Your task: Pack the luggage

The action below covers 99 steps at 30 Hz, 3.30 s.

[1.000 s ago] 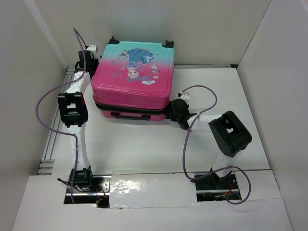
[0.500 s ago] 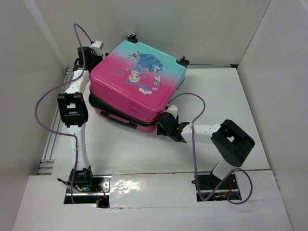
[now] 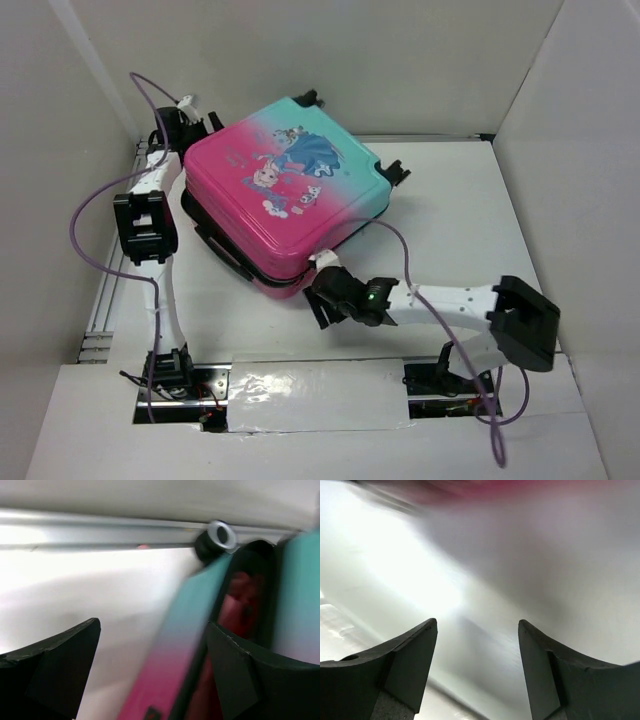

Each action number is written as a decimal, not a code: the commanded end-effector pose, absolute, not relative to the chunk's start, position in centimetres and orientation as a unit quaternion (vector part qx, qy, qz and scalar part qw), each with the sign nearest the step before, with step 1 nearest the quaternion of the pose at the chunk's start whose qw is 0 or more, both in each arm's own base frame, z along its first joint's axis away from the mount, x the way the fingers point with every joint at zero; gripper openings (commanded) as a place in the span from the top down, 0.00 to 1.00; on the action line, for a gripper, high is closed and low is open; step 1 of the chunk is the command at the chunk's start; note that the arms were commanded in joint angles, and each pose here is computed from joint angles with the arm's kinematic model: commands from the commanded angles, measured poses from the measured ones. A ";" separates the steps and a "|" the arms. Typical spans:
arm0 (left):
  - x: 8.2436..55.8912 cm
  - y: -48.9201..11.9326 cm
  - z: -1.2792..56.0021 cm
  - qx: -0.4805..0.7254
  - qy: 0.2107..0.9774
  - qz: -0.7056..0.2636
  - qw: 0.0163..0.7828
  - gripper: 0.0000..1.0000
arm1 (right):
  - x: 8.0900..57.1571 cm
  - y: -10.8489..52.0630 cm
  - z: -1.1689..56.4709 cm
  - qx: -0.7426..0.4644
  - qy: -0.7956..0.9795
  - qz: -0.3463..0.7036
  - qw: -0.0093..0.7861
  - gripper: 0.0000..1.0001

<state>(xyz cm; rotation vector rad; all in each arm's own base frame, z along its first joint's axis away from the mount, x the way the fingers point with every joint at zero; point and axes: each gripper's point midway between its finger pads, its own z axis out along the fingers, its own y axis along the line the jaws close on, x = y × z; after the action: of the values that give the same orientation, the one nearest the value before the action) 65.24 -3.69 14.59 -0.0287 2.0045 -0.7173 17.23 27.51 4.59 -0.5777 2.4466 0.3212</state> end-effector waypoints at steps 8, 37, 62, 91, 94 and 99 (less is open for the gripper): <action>60.9 4.6 26.6 -0.131 0.813 -0.129 0.552 0.01 | 25.5 30.7 34.4 -0.247 0.694 0.276 0.617 0.17; 35.1 13.1 13.4 -0.549 0.738 -0.011 0.393 0.02 | 62.8 12.2 16.8 -0.113 0.823 0.248 0.499 0.21; 49.5 1.0 6.6 -0.179 0.893 -0.159 0.382 0.09 | 50.0 16.7 1.8 -0.116 0.879 0.299 0.353 1.00; 56.5 -5.8 14.6 0.045 0.883 -0.184 0.430 0.09 | 34.0 17.0 4.3 -0.030 0.939 0.161 0.302 0.96; 54.6 -4.9 14.7 0.027 0.886 -0.188 0.423 0.09 | 36.7 16.2 6.8 -0.011 0.929 0.160 0.334 0.96; 51.7 -5.4 14.0 0.012 0.883 -0.219 0.414 0.09 | 41.8 15.2 9.2 0.015 0.916 0.161 0.367 0.95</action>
<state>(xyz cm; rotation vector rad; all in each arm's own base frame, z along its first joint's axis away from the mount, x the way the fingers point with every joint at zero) 55.64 1.19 13.39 -0.0510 2.1744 -0.2480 37.98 15.98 6.52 -0.0162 2.4421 0.4289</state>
